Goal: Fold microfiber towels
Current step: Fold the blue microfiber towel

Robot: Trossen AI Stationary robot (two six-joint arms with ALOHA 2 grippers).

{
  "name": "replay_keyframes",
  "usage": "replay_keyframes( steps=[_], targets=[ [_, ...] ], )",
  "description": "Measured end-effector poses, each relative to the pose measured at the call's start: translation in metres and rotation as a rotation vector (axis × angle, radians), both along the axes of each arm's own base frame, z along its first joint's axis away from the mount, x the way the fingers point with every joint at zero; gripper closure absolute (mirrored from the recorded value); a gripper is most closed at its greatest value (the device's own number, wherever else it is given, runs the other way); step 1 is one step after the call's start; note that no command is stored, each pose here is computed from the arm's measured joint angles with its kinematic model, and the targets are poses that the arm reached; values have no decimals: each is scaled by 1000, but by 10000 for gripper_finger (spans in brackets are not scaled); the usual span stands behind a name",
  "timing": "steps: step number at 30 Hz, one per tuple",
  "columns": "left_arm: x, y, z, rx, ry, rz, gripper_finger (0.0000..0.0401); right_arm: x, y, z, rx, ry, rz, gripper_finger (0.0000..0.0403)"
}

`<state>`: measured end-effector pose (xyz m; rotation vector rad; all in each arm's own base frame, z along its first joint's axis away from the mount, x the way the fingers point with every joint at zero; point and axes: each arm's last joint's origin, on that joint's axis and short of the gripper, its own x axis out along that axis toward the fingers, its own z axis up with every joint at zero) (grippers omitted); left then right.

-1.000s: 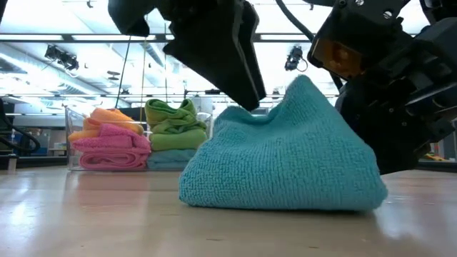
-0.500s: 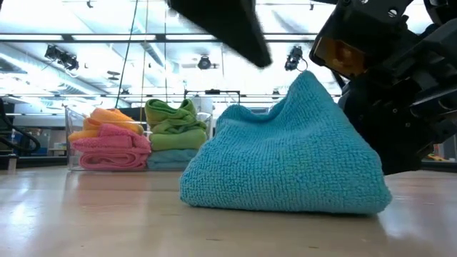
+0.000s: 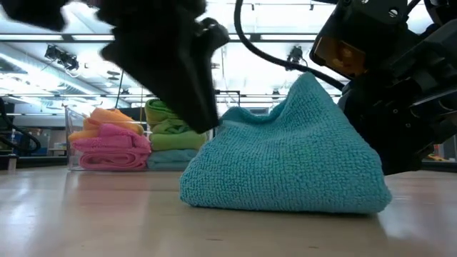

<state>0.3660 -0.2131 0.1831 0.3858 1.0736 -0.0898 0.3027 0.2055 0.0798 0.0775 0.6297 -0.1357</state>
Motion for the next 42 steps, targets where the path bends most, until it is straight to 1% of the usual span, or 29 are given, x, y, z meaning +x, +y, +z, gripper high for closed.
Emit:
replay_keyframes(
  steps=[4,7,12,14,16,20,24,27,31,36,39,42],
  targets=[
    [-7,-9,1,-1,2,-29,322,0,0,0,-1,0,0,358],
    [-11,-12,13,3,-31,-63,338,-1,1,0,-2,-2,1,358],
    [-8,-11,24,-8,-89,-92,361,-1,1,0,-6,-4,-2,358],
    [-9,-11,24,-9,-79,-104,368,-1,1,0,-7,-4,-2,358],
    [-10,-11,21,-14,-79,-106,374,-1,1,0,-7,-4,-3,358],
    [-19,-10,4,-18,-68,-115,385,-1,1,0,-16,-3,4,358],
    [-28,-7,-5,-88,-151,-134,391,-1,1,0,-18,-4,3,358],
    [-36,0,-11,-151,-237,-156,387,-2,2,0,-26,-5,0,358],
    [-44,11,-17,-232,-396,-154,375,-3,2,0,-26,-5,-5,358],
    [-45,17,-35,-320,-564,-136,363,-2,2,0,-30,-7,-9,358],
    [-43,16,-48,-309,-598,-115,342,-3,2,0,-29,-6,-12,358],
    [-37,13,-53,-277,-615,-108,304,-2,2,0,-29,-8,-13,358]
  ],
)
